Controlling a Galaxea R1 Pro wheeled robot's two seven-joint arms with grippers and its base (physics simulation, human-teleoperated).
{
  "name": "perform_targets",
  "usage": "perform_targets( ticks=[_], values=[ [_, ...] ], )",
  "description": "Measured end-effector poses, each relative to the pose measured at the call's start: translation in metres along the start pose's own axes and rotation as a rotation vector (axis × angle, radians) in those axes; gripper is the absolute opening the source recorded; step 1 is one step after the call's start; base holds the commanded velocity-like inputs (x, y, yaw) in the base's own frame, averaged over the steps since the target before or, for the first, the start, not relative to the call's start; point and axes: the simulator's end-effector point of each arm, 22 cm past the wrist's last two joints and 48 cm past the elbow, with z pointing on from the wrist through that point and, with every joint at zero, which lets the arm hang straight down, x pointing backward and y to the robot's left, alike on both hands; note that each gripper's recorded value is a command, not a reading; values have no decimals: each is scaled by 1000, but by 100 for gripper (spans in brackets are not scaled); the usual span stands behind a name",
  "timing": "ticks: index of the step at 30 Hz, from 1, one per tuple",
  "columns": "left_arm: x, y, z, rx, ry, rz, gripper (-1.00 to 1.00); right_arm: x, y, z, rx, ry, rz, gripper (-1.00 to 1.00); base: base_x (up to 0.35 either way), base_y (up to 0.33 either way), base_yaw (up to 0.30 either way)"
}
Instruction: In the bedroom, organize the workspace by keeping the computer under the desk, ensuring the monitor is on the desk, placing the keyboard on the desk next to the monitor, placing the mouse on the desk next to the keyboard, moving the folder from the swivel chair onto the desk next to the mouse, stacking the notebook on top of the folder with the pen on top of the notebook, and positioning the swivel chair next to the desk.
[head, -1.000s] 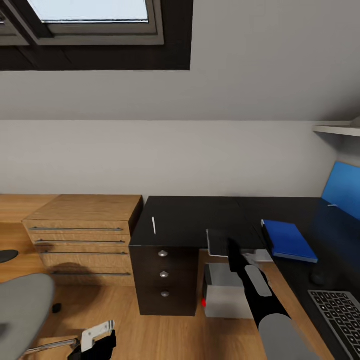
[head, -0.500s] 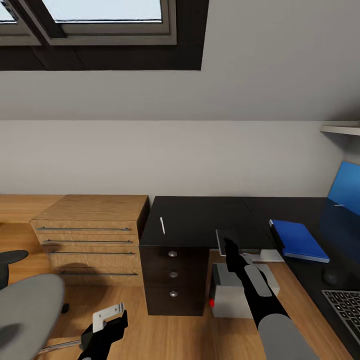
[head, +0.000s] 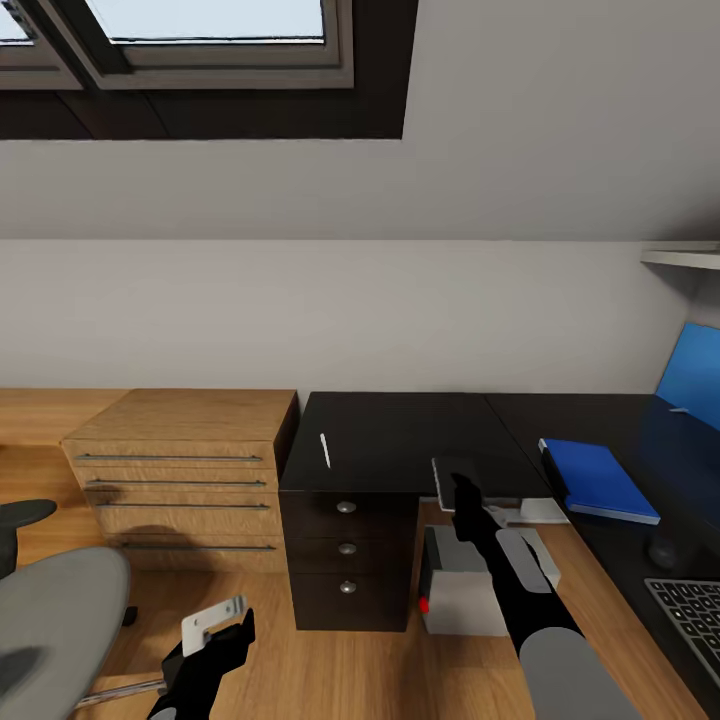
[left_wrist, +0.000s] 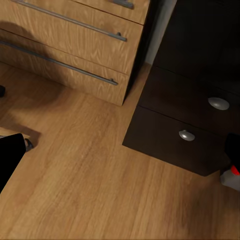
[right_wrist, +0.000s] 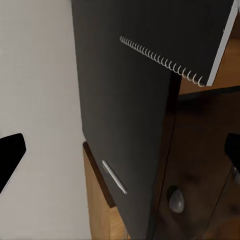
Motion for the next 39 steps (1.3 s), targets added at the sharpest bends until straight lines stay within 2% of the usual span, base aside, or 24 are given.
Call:
perform_targets(
  ticks=[4, 23, 27, 29, 32, 39],
  values=[
    [6, 0, 3, 0, 1, 1, 100, -5, -5, 2, -4, -3, 24, 100, 0, 0, 0],
    [34, 5, 20, 0, 1, 2, 100, -15, -42, 13, 10, -15, 19, 100, 0, 0, 0],
    [40, 6, 24, 0, 1, 2, 100, -21, -60, 16, 35, -19, 17, 100, 0, 0, 0],
    [43, 7, 26, 0, 1, 1, 100, -31, -87, 17, 85, -24, 11, 100, 0, 0, 0],
    [48, 8, 28, 0, 1, 1, 100, -46, -109, 17, 120, -37, 1, 100, 0, 0, 0],
    [59, 10, 34, 0, 1, 1, 100, -59, -132, 20, 144, -49, -11, 100, 0, 0, 0]
  ],
)
